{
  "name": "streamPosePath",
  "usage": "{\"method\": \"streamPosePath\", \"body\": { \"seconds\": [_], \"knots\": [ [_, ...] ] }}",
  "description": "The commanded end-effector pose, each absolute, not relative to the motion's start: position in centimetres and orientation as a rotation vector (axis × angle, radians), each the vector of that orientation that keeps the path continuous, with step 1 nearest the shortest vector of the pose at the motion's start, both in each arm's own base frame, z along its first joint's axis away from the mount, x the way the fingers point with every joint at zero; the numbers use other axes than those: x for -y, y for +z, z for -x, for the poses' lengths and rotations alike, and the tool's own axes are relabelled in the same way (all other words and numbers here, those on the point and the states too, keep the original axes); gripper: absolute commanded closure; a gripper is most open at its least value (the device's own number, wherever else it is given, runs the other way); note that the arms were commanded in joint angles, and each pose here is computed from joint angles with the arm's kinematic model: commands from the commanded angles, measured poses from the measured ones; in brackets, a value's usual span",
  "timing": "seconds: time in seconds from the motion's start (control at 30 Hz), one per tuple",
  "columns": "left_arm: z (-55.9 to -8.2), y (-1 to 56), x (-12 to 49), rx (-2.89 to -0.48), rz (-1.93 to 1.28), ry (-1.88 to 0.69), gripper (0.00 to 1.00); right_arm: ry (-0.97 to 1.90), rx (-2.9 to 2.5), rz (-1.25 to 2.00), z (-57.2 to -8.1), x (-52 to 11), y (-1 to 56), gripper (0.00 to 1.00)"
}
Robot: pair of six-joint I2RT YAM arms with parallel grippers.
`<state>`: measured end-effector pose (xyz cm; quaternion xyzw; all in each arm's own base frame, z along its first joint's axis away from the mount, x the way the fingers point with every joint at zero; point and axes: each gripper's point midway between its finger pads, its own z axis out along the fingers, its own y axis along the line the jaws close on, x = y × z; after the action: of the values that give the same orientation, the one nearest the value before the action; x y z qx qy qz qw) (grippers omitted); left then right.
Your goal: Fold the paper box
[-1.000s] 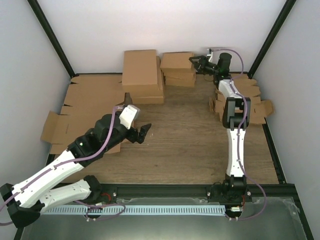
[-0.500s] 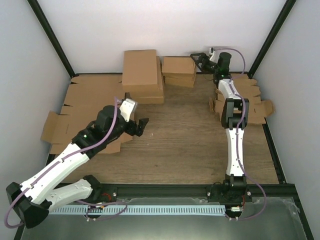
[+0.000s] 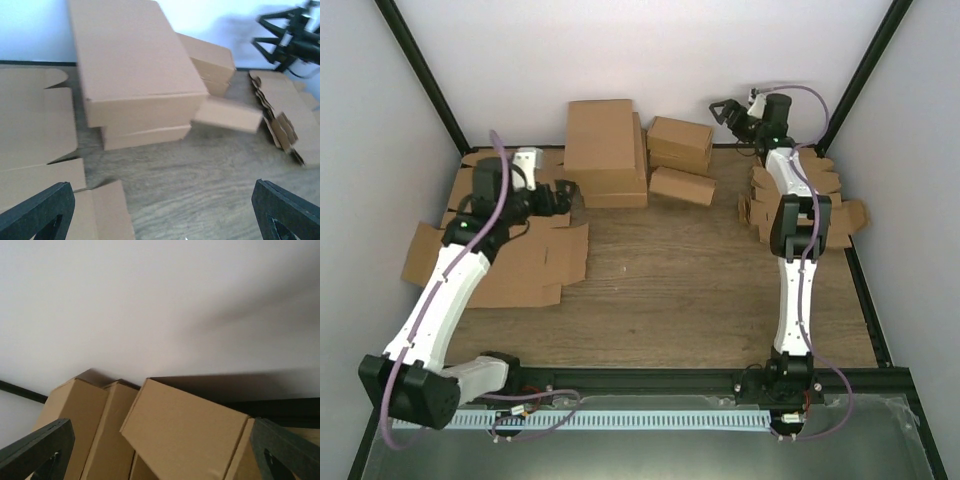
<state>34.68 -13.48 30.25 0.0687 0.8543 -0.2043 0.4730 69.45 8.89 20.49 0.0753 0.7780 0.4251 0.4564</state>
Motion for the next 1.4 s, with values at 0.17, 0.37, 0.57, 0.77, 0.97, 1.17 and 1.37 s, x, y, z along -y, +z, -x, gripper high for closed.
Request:
{"method": "streamPosePath", "body": {
  "seconds": [0.17,0.37,0.57,0.77,0.97,1.17,1.37],
  "knots": [
    [-41.1,30.0,7.3,-2.097,0.066,-0.806,0.01,0.894,-1.877,0.110,-62.1,-10.5,29.0,0.01],
    [-46.5,28.2,6.9,-2.124,0.081,-0.947,0.12,0.923,-1.969,0.086,-59.3,-10.9,26.4,0.05],
    [-50.2,26.7,7.4,-2.121,0.086,-1.050,0.20,0.919,-2.082,-0.065,-59.8,-10.0,22.0,0.07],
    [-52.9,26.1,7.8,-2.120,0.071,-1.107,0.23,0.982,-2.108,-0.130,-62.5,-10.3,19.9,0.12],
    [-54.6,24.5,9.1,-2.134,0.071,-1.189,0.26,1.036,-2.158,-0.228,-64.6,-10.5,16.6,0.01],
    [-55.7,23.3,11.3,-2.162,0.045,-1.229,0.28,1.132,-2.132,-0.236,-65.6,-11.3,15.6,0.04],
    [-56.4,22.7,12.1,-2.164,0.037,-1.248,0.33,1.192,-2.129,-0.245,-66.5,-11.8,13.7,0.04]
  ]
}}
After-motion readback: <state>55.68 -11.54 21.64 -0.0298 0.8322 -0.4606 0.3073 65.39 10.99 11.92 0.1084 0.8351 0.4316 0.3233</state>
